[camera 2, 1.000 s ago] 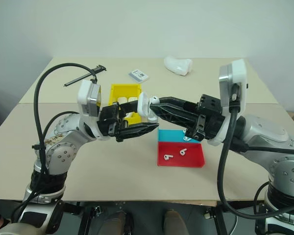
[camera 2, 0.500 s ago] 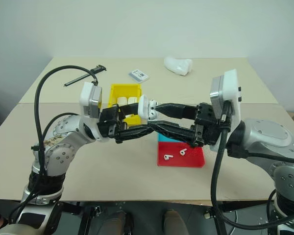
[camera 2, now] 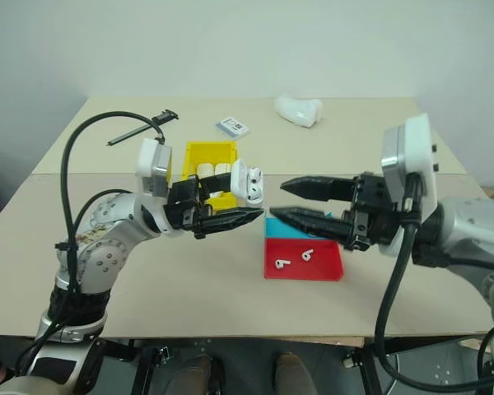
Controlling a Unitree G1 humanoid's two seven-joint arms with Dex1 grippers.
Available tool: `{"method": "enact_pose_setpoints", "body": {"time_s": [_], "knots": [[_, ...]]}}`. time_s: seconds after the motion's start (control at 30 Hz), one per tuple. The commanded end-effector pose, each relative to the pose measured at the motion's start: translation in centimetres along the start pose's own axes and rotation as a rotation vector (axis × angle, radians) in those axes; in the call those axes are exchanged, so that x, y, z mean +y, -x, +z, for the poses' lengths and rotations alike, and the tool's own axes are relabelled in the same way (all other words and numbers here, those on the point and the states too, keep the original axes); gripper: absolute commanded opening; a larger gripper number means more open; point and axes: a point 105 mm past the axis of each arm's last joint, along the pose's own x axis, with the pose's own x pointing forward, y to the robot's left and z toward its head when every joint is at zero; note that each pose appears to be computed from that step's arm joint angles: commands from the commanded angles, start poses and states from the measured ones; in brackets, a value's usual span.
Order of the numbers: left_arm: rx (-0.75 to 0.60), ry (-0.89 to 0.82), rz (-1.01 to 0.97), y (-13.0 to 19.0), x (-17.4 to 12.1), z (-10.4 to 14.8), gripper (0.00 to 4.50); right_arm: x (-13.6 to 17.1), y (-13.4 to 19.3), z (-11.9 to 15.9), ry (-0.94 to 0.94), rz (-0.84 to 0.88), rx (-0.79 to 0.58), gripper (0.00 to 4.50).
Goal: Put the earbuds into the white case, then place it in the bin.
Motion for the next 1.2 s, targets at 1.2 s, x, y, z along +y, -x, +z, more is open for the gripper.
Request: {"method": "enact_pose_setpoints", "body": {"time_s": [1.2], "knots": [[-0.023,-0.164,0.996,5.5,10.2,0.1,2.76,-3.2,-1.8,-5.2,0.109,-0.307,0.214,0.05]]}}
